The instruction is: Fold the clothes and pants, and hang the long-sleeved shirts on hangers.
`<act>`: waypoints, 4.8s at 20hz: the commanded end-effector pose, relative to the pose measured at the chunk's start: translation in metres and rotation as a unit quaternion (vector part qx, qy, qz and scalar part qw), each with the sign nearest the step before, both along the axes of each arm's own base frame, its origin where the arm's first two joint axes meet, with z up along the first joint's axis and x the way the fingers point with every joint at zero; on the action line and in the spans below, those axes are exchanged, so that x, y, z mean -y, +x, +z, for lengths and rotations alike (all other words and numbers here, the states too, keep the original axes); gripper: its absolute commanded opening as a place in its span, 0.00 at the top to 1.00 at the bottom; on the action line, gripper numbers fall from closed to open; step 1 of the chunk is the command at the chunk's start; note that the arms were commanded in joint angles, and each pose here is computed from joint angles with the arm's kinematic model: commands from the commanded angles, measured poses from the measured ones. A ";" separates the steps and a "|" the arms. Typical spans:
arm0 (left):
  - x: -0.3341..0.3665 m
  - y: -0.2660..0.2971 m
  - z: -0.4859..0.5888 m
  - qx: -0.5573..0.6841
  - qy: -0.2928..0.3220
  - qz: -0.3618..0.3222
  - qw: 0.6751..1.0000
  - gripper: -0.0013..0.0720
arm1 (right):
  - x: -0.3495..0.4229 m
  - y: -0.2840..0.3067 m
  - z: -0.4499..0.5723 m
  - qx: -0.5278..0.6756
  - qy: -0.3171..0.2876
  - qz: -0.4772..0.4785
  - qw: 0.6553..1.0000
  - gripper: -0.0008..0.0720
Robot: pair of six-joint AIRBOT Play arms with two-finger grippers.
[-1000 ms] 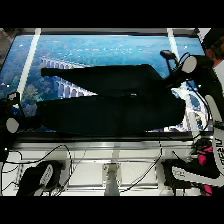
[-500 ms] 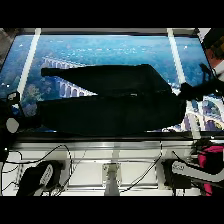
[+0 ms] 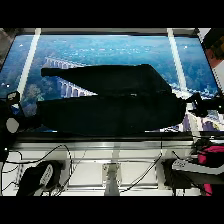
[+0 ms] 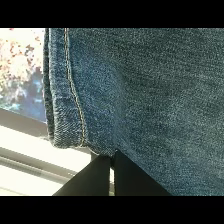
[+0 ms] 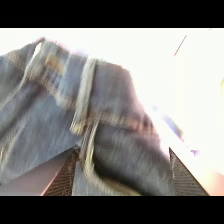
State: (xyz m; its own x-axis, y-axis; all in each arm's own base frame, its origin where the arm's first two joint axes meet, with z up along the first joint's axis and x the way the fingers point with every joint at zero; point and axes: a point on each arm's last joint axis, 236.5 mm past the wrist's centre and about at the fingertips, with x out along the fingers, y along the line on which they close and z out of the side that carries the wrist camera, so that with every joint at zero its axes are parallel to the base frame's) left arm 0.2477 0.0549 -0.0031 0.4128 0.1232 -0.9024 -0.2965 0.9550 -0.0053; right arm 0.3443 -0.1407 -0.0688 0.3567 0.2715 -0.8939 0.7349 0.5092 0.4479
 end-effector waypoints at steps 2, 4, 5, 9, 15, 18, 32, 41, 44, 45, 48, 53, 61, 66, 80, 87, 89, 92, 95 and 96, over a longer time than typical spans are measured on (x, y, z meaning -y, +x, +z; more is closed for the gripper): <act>0.000 0.000 0.000 0.000 0.000 0.000 1.000 0.96 | 0.001 0.019 -0.023 0.009 0.051 -0.071 0.996 0.13; 0.000 0.000 0.000 0.000 0.000 0.000 1.000 0.96 | -0.012 0.028 -0.028 0.017 0.072 -0.061 0.995 0.16; 0.000 0.000 0.000 0.000 0.000 0.000 1.000 0.96 | -0.020 0.033 -0.027 0.026 0.078 -0.049 0.995 0.26; -0.003 -0.001 0.000 -0.002 0.008 -0.001 1.000 0.96 | -0.037 0.064 0.000 0.069 0.076 -0.003 0.995 0.97; -0.042 -0.001 -0.023 -0.062 0.093 -0.017 0.994 0.96 | -0.107 0.115 0.105 0.151 0.068 0.149 0.975 0.97; -0.040 0.017 -0.041 -0.062 0.087 -0.029 0.994 0.96 | -0.212 0.115 0.119 0.152 0.080 0.270 0.948 0.97; -0.032 0.022 -0.054 -0.071 0.064 -0.027 0.995 0.38 | -0.440 0.018 0.132 0.138 -0.125 0.625 0.758 0.37; 0.164 0.053 0.040 0.112 -0.163 -0.230 0.953 0.39 | -0.254 0.123 0.142 0.164 -0.086 0.451 0.873 0.97; 0.248 0.046 0.048 0.127 -0.237 -0.282 0.921 0.39 | -0.207 0.118 0.115 0.154 0.019 0.403 0.902 0.97; 0.273 0.048 0.050 0.140 -0.256 -0.289 0.912 0.39 | -0.188 0.119 0.099 0.138 0.020 0.383 0.913 0.96; 0.352 0.060 0.057 0.177 -0.292 -0.310 0.887 0.39 | -0.158 0.140 0.062 0.107 0.035 0.284 0.952 0.37; 0.462 0.089 0.031 0.160 -0.285 -0.371 0.869 0.39 | -0.174 0.137 0.010 0.053 0.070 0.278 0.956 0.32; 0.476 0.138 -0.016 0.186 -0.069 -0.531 0.824 0.28 | -0.175 0.150 -0.002 0.067 0.073 0.261 0.960 0.23; 0.454 0.134 -0.036 0.155 0.041 -0.616 0.772 0.30 | -0.182 0.151 -0.001 0.069 0.076 0.265 0.959 0.21; 0.466 0.115 -0.052 0.144 0.073 -0.670 0.724 0.96 | -0.215 0.136 0.003 0.052 0.102 0.301 0.947 0.21; 0.473 0.114 -0.041 0.163 0.070 -0.671 0.720 0.96 | -0.232 0.128 0.007 0.053 0.106 0.341 0.933 0.97; 0.481 0.112 -0.017 0.191 0.066 -0.670 0.714 0.96 | -0.222 0.135 0.023 0.067 0.100 0.332 0.936 0.97; 0.493 0.112 0.036 0.256 0.054 -0.659 0.705 0.96 | -0.192 0.158 0.070 0.114 0.070 0.300 0.945 0.97; 0.512 0.106 0.082 0.323 0.017 -0.638 0.699 0.96 | -0.164 0.180 0.111 0.165 0.037 0.275 0.947 0.97; 0.526 0.100 0.097 0.349 -0.018 -0.622 0.701 0.96 | -0.157 0.187 0.121 0.179 0.028 0.266 0.947 0.97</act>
